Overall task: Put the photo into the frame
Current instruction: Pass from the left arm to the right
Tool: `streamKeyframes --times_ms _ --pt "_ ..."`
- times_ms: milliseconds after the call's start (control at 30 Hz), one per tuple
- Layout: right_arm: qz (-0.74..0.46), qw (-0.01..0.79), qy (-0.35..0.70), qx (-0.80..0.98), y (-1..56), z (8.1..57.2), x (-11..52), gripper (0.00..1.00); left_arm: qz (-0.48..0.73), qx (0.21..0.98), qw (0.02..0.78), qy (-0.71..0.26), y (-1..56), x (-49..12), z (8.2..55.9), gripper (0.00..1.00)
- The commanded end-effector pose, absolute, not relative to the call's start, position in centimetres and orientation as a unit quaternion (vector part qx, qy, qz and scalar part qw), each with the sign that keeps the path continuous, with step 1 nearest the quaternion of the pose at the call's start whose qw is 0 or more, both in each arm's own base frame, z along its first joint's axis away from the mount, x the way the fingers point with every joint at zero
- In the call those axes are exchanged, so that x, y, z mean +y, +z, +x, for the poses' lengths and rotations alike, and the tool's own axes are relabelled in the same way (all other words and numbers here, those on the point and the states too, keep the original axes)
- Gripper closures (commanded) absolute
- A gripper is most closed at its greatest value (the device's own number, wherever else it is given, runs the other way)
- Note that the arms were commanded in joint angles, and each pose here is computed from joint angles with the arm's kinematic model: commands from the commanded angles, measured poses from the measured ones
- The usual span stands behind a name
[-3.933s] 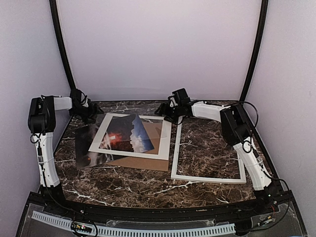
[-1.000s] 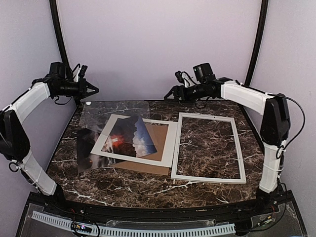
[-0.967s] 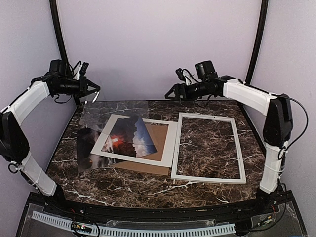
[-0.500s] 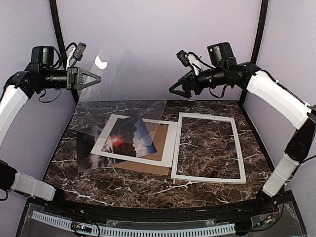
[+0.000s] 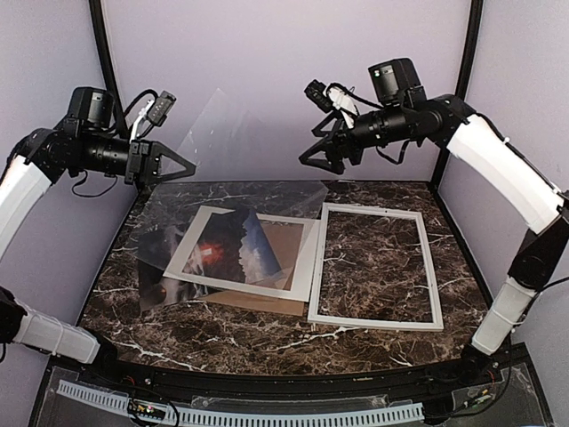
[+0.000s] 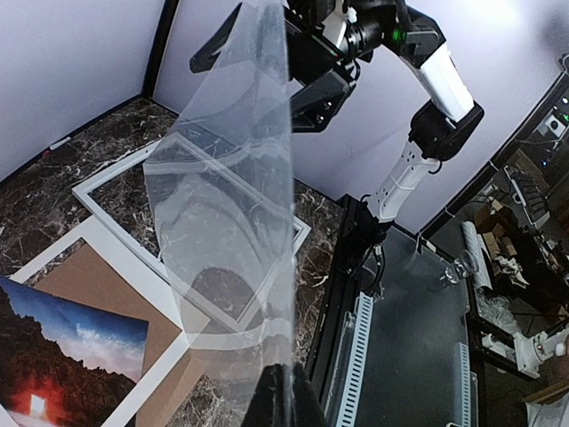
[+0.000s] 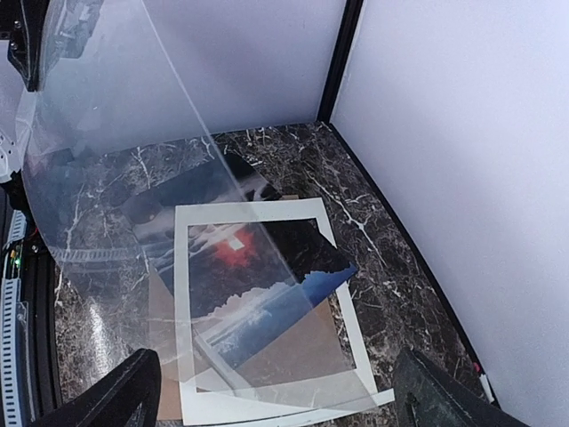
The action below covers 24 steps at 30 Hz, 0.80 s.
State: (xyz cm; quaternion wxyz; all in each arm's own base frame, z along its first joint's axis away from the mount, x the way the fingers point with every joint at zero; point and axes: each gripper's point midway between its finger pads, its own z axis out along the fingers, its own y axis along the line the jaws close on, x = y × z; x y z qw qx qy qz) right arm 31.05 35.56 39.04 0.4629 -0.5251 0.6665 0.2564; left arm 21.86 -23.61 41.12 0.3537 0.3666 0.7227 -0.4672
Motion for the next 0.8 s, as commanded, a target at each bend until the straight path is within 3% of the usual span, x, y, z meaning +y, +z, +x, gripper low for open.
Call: streamKeyframes --times_ms 0,267,433,667,767 --pt "-0.578 0.438 0.265 0.636 38.4 30.1 37.3 0.09 0.413 0.710 0.347 -0.454 41.0 -24.9 20.6 1.00" --pt "-0.623 0.368 0.323 0.610 36.0 27.2 38.6 0.14 0.435 0.704 0.330 -0.454 40.4 -26.2 20.3 1.00" --pt "-0.636 0.340 0.361 0.591 35.5 25.0 38.3 0.34 0.438 0.704 0.333 -0.448 40.2 -26.2 20.6 1.00" --pt "-0.635 0.304 0.398 0.587 34.3 23.2 38.0 0.69 0.435 0.709 0.344 -0.435 40.3 -26.1 21.2 1.00" --pt "-0.631 0.300 0.404 0.590 34.0 23.1 37.9 0.76 0.433 0.713 0.345 -0.431 40.1 -26.1 21.4 1.00"
